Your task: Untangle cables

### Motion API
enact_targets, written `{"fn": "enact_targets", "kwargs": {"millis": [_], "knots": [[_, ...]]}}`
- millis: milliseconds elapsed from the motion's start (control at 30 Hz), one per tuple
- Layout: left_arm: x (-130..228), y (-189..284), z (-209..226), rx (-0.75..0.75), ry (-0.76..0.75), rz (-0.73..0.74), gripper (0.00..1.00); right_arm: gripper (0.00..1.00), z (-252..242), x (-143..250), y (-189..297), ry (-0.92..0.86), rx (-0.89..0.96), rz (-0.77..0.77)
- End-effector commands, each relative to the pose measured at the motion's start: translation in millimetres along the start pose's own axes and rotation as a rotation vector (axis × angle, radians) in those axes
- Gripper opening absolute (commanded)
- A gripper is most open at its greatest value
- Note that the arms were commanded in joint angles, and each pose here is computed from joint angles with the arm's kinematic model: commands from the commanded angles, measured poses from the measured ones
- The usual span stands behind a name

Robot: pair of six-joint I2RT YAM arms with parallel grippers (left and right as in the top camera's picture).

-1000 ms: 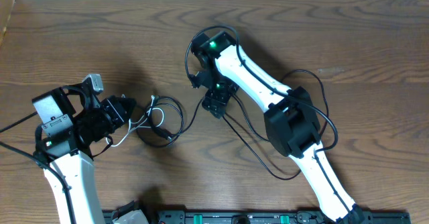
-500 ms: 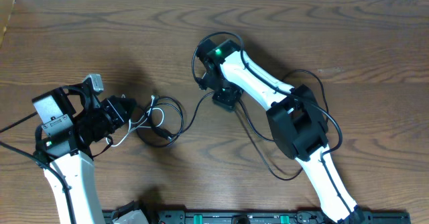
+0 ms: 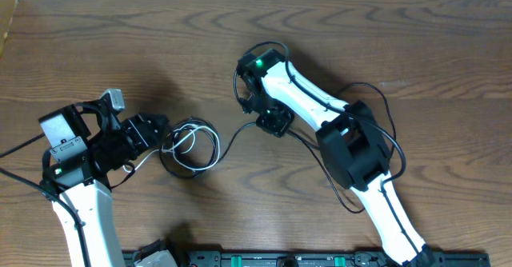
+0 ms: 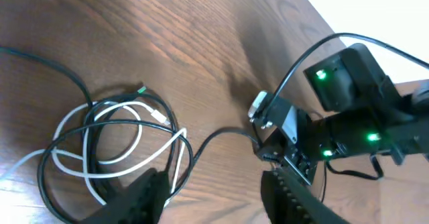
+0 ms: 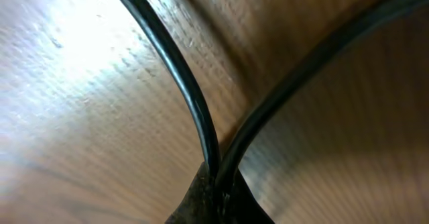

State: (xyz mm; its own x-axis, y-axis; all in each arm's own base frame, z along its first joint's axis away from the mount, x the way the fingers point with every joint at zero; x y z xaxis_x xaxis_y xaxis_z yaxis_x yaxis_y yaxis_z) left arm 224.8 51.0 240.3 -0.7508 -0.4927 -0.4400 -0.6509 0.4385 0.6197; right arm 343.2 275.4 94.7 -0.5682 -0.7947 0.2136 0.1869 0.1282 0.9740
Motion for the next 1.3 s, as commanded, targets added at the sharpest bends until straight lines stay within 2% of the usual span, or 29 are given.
{"fn": "enact_targets", "kwargs": {"millis": [0,100,200,300,333,367,467,567,633,733,867,1067,1133,1233,1267], "knots": [[2.1,1.3,-3.3,0.013,-0.006,0.01,0.54,0.01,4.7,-4.6,70.9,-0.013,0.033,-0.199],[4.4,1.4,-3.0,0.012,0.006,0.022,0.59,0.01,8.9,10.3,151.0,-0.01,0.092,-0.425],[6.9,1.4,-2.7,0.01,0.009,0.035,0.62,0.01,10.9,43.1,229.8,-0.026,0.16,-0.663],[13.4,-2.0,-7.3,0.022,-0.066,0.078,0.67,0.01,11.9,120.3,341.3,-0.111,0.27,-1.074],[14.4,-3.1,-8.8,0.027,-0.082,0.085,0.67,0.01,12.3,131.1,352.7,-0.127,0.28,-1.123],[16.1,-6.0,-12.4,0.034,-0.104,0.099,0.67,0.01,12.7,160.3,381.6,-0.176,0.297,-1.258],[18.2,-12.3,-19.6,0.055,-0.139,0.121,0.67,0.01,19.0,221.0,426.7,-0.239,0.31,-1.497],[19.3,-22.3,-27.6,0.083,-0.183,0.147,0.67,0.01,40.2,270.5,453.6,-0.124,0.232,-1.673],[20.7,-31.0,-34.0,0.105,-0.217,0.17,0.67,0.01,54.2,284.8,458.3,-0.024,0.166,-1.713],[29.3,-45.2,-46.7,0.144,-0.264,0.234,0.67,0.01,58.4,280.5,454.1,0.021,0.103,-1.69],[41.2,-57.0,-60.8,0.183,-0.32,0.3,0.67,0.01,40.2,262.2,442.8,-0.084,0.148,-1.615],[47.0,-63.5,-64.2,0.122,-0.373,0.316,0.67,0.01,-10.5,270.1,423.5,-0.489,0.481,-1.435],[47.9,-65.4,-66.5,0.118,-0.392,0.314,0.67,0.01,-30.6,283.0,418.4,-0.647,0.609,-1.363],[49.2,-68.0,-71.8,0.132,-0.419,0.312,0.67,0.01,-66.1,322.1,415.2,-1.025,0.834,-1.275],[49.9,-68.7,-72.5,0.131,-0.424,0.314,0.67,0.01,-72.9,330.7,414.2,-1.087,0.867,-1.259]]}}
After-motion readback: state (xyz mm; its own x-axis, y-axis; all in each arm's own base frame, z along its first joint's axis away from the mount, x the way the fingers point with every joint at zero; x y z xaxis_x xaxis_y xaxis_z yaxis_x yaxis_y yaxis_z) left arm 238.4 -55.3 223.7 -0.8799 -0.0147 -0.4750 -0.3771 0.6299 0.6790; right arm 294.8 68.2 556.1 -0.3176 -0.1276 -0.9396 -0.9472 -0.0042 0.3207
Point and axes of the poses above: each gripper's point midway between its finger pads, its own y axis back along the fingers, its own z axis along the line the jaws close on, x = y × z, the point moved 9 cm from there along y, back along the fingers, and after that the axes turned 2 degrees about -y, right-handed, at the moved point
